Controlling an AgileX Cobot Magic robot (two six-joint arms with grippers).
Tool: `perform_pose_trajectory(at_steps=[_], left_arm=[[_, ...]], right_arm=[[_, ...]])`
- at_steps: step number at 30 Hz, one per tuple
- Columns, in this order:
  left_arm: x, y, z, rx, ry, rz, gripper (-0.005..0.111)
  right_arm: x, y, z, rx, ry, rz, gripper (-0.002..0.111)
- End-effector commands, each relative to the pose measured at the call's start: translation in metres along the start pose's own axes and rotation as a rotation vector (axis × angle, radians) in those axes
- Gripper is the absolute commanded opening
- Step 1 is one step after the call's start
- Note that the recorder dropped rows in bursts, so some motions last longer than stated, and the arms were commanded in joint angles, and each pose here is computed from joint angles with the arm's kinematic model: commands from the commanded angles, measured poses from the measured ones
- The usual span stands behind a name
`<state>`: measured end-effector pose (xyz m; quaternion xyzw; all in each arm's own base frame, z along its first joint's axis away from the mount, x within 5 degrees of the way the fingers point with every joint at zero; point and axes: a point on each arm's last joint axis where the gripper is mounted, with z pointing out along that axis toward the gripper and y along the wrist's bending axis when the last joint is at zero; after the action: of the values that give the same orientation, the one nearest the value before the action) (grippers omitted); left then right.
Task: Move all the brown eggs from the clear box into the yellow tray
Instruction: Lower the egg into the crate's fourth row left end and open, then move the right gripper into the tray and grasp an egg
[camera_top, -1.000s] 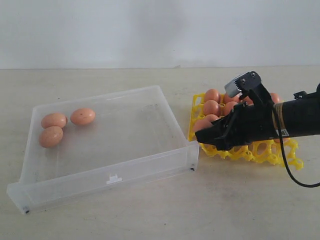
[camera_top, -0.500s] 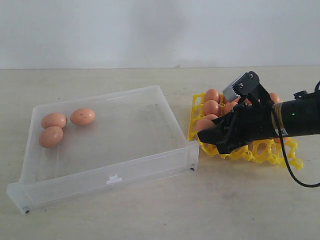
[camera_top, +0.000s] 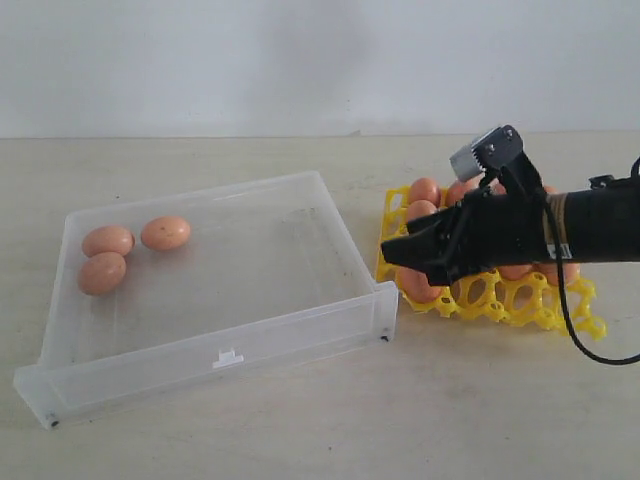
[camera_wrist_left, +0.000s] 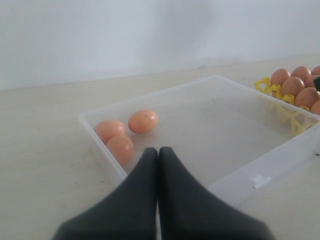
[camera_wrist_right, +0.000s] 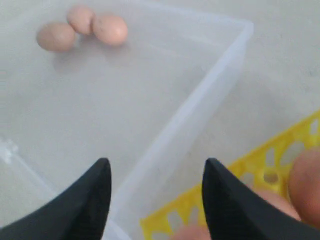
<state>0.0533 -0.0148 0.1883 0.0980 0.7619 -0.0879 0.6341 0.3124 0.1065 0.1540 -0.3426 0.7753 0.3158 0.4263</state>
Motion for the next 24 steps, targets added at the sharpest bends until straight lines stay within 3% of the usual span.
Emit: perform_pose_trajectory(at_steps=[1, 3, 6, 8, 12, 17, 20, 22, 24], left_arm=[[-0.002, 0.0, 0.0, 0.002, -0.014, -0.007, -0.004], [-0.002, 0.0, 0.0, 0.002, -0.014, -0.007, -0.004], [-0.002, 0.0, 0.0, 0.002, -0.014, -0.007, -0.004], [-0.002, 0.0, 0.0, 0.002, -0.014, -0.007, -0.004], [-0.002, 0.0, 0.0, 0.002, -0.014, -0.007, -0.004], [-0.002, 0.0, 0.0, 0.002, -0.014, -0.007, -0.004], [-0.002, 0.0, 0.0, 0.002, -0.014, -0.007, -0.004], [-0.002, 0.0, 0.0, 0.002, -0.014, -0.007, -0.004], [-0.002, 0.0, 0.0, 0.002, -0.014, -0.007, -0.004]], right_arm=[[-0.062, 0.016, -0.002, -0.069, -0.365, 0.014, 0.023], [-0.089, 0.03, 0.009, -0.099, -0.498, -0.011, 0.001], [-0.124, 0.059, 0.04, -0.092, -0.555, -0.115, 0.0], [-0.132, 0.08, 0.071, -0.056, -0.49, -0.243, 0.0], [-0.124, 0.102, 0.159, 0.12, -0.156, -0.592, 0.0], [-0.114, 0.103, 0.215, 0.457, 0.39, -0.518, 0.0], [-0.122, 0.126, 0.224, 0.288, 0.553, -0.762, 0.0], [-0.134, 0.145, 0.228, 0.128, 0.499, -0.763, 0.0], [-0.147, 0.153, 0.232, 0.044, 0.416, -0.713, 0.0]])
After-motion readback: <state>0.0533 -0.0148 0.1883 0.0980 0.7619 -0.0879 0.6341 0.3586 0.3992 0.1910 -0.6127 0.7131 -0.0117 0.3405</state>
